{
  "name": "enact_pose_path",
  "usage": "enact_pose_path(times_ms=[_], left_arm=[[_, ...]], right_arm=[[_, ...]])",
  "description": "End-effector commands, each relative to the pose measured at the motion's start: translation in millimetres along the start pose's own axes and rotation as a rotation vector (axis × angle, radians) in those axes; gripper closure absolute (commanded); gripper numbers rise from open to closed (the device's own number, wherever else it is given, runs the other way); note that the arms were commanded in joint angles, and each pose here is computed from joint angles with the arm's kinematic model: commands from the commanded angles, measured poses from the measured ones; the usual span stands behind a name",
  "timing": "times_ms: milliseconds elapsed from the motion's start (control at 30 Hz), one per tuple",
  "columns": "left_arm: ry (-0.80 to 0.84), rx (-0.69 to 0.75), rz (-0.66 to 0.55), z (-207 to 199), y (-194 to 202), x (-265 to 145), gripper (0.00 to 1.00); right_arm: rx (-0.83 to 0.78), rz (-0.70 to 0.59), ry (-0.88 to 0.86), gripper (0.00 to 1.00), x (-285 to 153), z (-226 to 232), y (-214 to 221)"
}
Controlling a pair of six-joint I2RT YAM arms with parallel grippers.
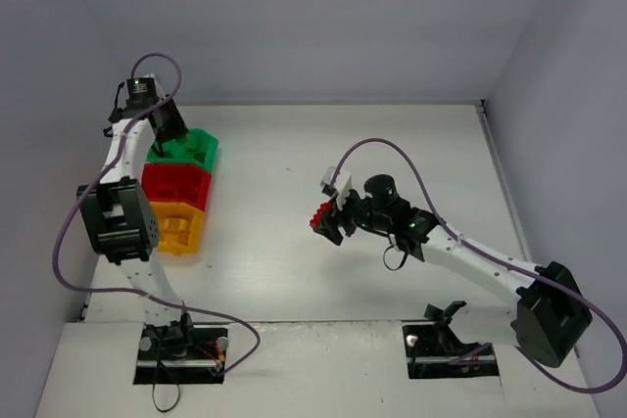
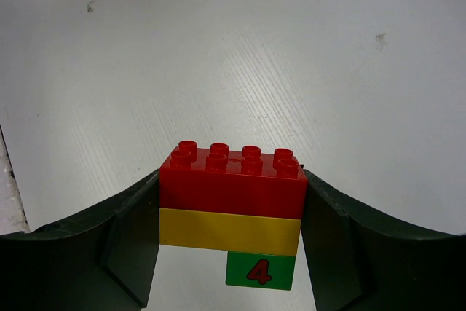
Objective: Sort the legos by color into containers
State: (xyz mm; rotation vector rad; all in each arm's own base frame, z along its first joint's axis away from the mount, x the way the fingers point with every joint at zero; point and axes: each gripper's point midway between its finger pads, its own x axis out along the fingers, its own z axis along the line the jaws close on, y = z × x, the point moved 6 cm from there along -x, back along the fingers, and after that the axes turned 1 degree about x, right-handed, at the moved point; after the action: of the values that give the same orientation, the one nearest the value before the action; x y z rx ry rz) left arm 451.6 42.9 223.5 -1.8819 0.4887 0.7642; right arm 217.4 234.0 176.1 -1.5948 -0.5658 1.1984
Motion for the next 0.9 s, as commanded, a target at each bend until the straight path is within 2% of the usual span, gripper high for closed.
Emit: enact_pose_path(times_ms=[0,100,233,367,467,667,800,867], left_arm=[[-0.024,0.038,-0.114,-2,-36,1,0.67],[-0.023,0.038,-0.112,-3,-42,9,0.58],[0.018,0.037,-0.140,-14,-46,-3,0.45],[0.070,0.018,-0.143,-24,-31,-23,0.41],[0.169,-0.002,-0.207,-43,-28,-56,0.41],[0.374,-0.058,-0.239,-80,16,-116,0.41],[0.539,-0.034,-0.240,-123,60,-155,0.41],[0.606,-0.063,-0.258,-137,69,-166,0.41]], right_arm=[[-0.042,-0.121,-0.006,1.00,1,-5,-40],[-0.038,-0.124,-0.007,1.00,3,-6,-43],[-0.031,-0.133,0.001,1.00,5,-8,-48],[0.064,-0.157,0.045,1.00,9,-13,-62],[0.143,-0.199,0.149,1.00,10,-26,-80],[0.520,-0.333,0.402,1.00,9,-54,-116],[0.822,-0.438,0.463,1.00,11,-63,-150],[0.912,-0.436,0.480,1.00,18,-66,-154]])
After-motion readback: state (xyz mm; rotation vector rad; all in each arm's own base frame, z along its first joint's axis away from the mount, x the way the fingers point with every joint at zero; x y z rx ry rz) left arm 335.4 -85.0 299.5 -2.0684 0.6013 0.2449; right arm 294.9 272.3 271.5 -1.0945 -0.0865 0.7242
